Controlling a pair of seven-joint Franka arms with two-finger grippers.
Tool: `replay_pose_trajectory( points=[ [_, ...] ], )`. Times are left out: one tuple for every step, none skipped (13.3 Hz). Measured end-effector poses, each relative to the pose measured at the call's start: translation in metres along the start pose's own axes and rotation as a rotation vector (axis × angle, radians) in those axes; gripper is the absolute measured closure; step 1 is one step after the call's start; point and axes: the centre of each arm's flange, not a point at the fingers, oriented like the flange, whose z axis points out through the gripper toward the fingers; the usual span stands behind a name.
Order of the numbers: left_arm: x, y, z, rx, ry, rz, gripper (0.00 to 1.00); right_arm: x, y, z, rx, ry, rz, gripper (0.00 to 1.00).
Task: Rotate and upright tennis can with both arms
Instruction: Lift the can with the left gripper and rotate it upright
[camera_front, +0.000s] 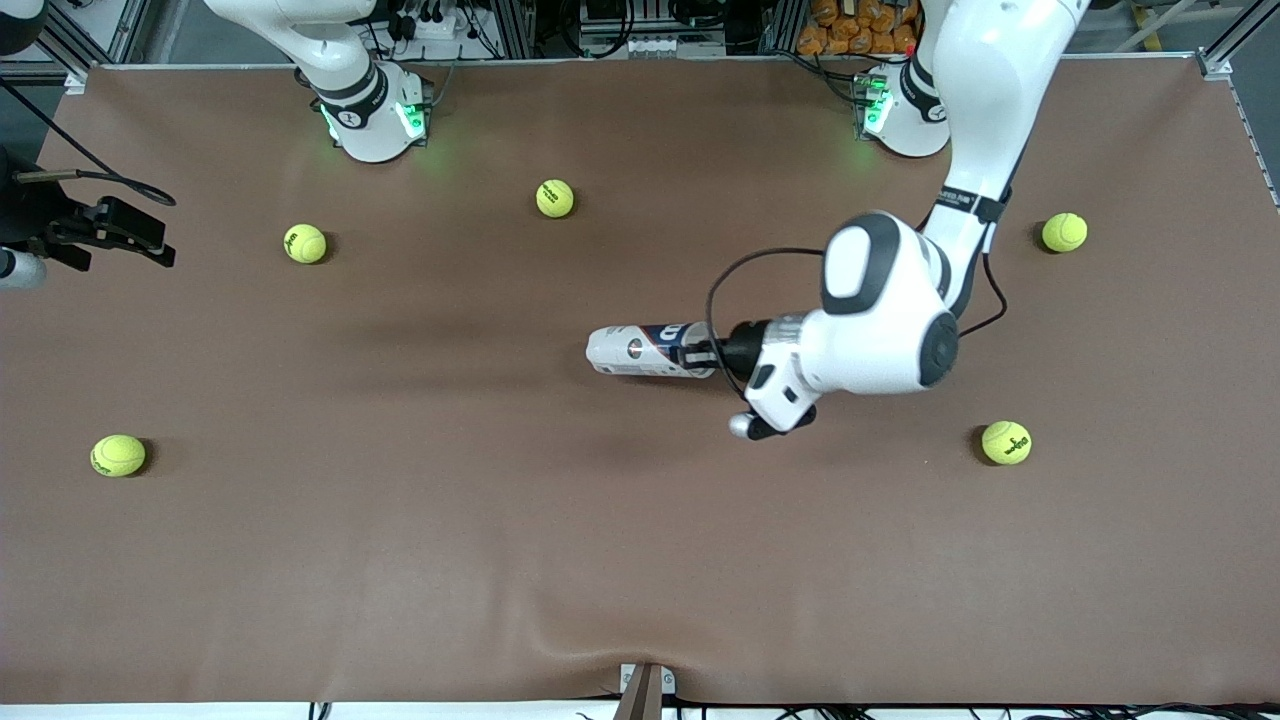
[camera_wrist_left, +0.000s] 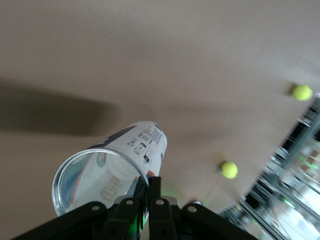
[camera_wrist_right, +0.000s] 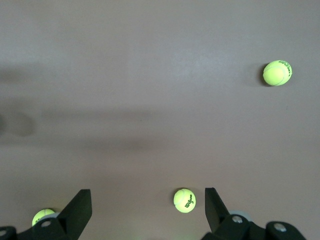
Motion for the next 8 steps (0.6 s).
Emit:
replay_pose_trajectory(
  points=[
    [-0.008, 0.011, 0.002, 0.018, 0.011, -0.021, 0.95, 0.000, -0.006, -0.003, -0.030, 0.005, -0.015, 0.00],
    [-0.016, 0.019, 0.006, 0.031, 0.014, -0.038, 0.95, 0.000, -0.010, -0.008, -0.052, 0.015, -0.027, 0.00],
    [-0.025, 0.027, 0.011, 0.050, 0.022, -0.047, 0.95, 0.000, -0.011, -0.016, -0.058, 0.025, -0.029, 0.00],
    [-0.034, 0.035, 0.015, 0.084, 0.042, -0.058, 0.95, -0.003, -0.009, -0.024, -0.059, 0.030, -0.024, 0.00],
    [-0.042, 0.040, 0.019, 0.124, 0.068, -0.070, 0.95, -0.005, -0.008, -0.033, -0.059, 0.034, -0.020, 0.00],
    [-0.050, 0.044, 0.026, 0.175, 0.101, -0.076, 0.95, -0.007, -0.008, -0.040, -0.059, 0.042, -0.019, 0.00],
    [-0.060, 0.049, 0.036, 0.232, 0.142, -0.074, 0.95, -0.009, -0.008, -0.046, -0.060, 0.049, -0.019, 0.00],
    [-0.071, 0.055, 0.046, 0.290, 0.191, -0.071, 0.95, -0.009, -0.008, -0.048, -0.060, 0.054, -0.020, 0.00]
  ],
)
